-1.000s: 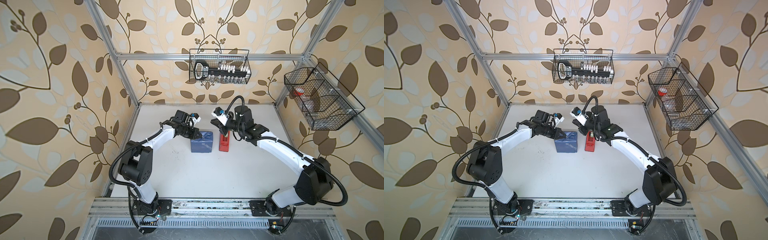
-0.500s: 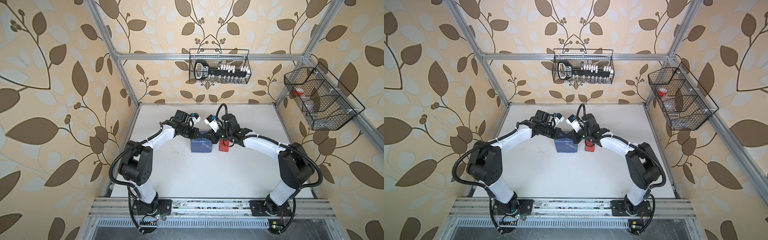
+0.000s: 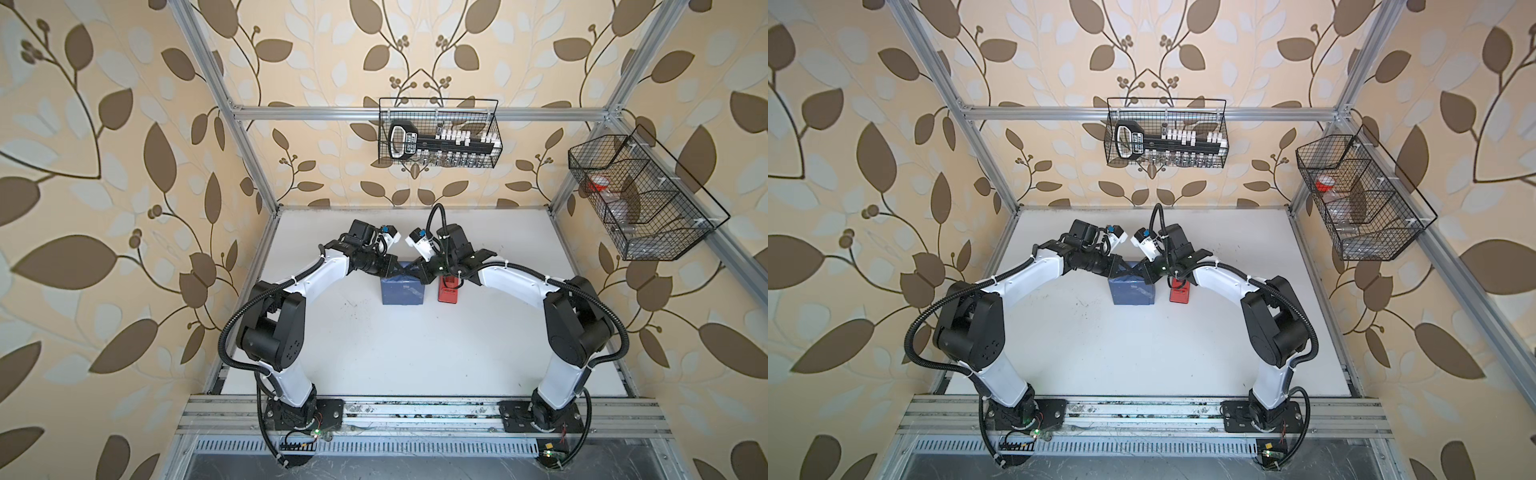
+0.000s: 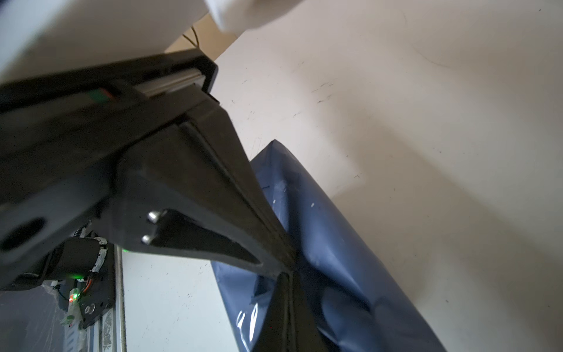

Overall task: Wrap a gift box in wrapping paper
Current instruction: Stick the wrapping paper to the gift box.

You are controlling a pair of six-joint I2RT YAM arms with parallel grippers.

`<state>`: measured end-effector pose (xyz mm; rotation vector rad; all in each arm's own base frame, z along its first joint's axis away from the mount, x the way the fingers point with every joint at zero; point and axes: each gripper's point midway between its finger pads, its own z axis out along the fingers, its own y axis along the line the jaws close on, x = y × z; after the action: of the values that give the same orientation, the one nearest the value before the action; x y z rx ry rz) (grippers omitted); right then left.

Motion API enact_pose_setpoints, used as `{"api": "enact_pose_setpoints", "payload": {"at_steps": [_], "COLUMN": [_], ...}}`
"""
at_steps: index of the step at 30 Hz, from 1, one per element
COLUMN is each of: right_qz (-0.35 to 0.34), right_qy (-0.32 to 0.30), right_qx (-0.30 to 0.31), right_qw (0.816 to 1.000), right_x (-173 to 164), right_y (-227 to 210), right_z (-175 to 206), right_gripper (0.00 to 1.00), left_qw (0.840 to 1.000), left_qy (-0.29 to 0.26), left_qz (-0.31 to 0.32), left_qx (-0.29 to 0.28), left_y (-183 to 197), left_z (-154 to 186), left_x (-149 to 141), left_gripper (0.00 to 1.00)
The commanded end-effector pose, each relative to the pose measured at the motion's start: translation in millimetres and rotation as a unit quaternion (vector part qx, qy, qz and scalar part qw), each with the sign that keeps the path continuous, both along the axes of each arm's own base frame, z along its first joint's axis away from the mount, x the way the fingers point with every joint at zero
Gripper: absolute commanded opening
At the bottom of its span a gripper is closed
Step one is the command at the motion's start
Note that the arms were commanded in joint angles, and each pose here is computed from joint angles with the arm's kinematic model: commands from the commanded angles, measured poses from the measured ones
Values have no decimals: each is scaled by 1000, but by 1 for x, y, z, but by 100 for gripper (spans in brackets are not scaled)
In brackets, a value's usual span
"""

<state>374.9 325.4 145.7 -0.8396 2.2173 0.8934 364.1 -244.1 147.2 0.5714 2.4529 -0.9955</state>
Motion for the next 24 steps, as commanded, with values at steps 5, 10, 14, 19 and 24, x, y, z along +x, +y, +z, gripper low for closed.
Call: {"api": "enact_pose_setpoints", "payload": {"at_steps": [5,10,14,19,24], "right_qz": [19,22,21,22,22], "right_qy": [65,56,47,34,17], "right_qx": [-114,-126,-122,-117,-103], "right_qw": [991,990,991,992,994], "right_x": [-35,-38,-33,-30,-28], "right_y": [-18,-20,-17,-14,-10], "right_z": [-58,-56,-47,-32,-19], "right_gripper": [0,0,0,0,0], "left_qw": [992,997,999,997,998], "left_qy": [89,54,2,-17,1], "left_qz": [21,16,22,49,54], "left_qx": [84,53,35,53,28], "left_y": [22,14,25,49,40], "left_z": [-51,1,56,51,39], "left_x": [-25,-16,-9,1,9], "left_gripper": [0,0,4,7,4]}}
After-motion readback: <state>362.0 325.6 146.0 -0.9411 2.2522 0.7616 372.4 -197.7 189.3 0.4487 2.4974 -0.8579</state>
